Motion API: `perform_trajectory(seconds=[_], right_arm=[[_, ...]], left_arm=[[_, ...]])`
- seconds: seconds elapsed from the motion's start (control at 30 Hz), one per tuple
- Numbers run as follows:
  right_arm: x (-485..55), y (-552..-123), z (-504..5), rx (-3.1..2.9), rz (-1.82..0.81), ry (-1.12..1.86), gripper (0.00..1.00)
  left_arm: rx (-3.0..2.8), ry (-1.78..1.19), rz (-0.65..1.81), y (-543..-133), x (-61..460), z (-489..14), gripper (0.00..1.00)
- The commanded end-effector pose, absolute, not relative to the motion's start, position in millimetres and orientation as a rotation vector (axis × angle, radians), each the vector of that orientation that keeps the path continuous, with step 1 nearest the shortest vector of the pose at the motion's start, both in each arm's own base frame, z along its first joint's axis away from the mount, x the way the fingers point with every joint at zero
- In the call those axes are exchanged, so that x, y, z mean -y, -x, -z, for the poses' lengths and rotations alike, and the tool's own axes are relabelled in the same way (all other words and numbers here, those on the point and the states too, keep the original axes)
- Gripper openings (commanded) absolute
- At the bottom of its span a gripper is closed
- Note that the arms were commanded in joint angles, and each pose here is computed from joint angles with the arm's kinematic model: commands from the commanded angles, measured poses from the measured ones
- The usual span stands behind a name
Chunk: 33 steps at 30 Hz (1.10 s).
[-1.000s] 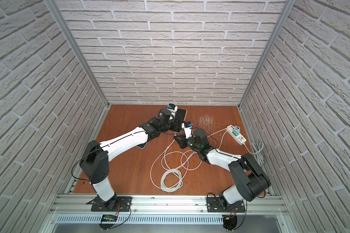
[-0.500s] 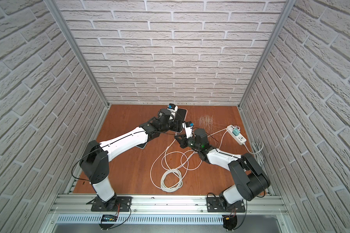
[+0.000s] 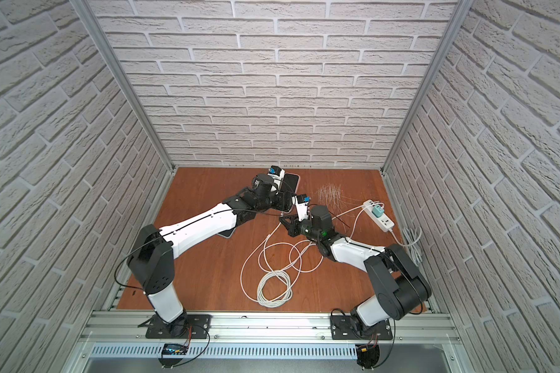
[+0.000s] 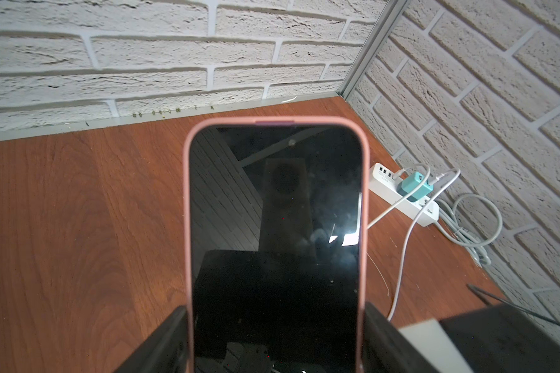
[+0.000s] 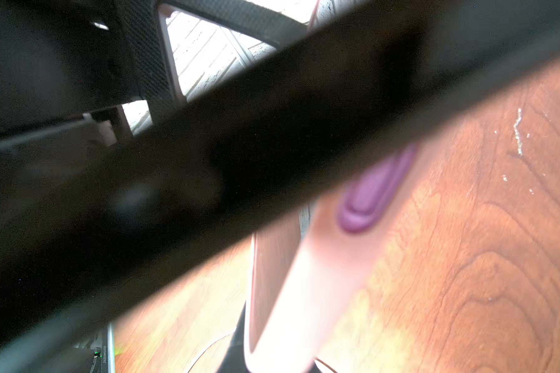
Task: Plug the charging cable into the phone
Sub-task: Insert the charging cable into the phone.
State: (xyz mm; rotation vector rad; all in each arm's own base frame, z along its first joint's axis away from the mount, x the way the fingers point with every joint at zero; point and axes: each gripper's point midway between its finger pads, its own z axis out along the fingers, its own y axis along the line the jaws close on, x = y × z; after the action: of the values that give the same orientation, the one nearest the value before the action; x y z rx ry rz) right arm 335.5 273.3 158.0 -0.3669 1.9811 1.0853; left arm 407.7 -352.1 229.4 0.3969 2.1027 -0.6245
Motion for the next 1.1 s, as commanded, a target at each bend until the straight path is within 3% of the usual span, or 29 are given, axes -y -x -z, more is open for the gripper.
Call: perform_trajectory(seconds=[0.0,1.07], right_arm=[[-271.4,-342.8,-174.0,-1.921,-1.086,0.353,0.03],[-261.3,-348.2,-178.9,-1.897,-1.106,0.301,0.03]], left_arm=[[-1.980,-0.440,0.717,-407.1,372.4,-267.4,0.00],[-2.046,-0.513,0.752,-381.4,393.2,-234.2,0.00]])
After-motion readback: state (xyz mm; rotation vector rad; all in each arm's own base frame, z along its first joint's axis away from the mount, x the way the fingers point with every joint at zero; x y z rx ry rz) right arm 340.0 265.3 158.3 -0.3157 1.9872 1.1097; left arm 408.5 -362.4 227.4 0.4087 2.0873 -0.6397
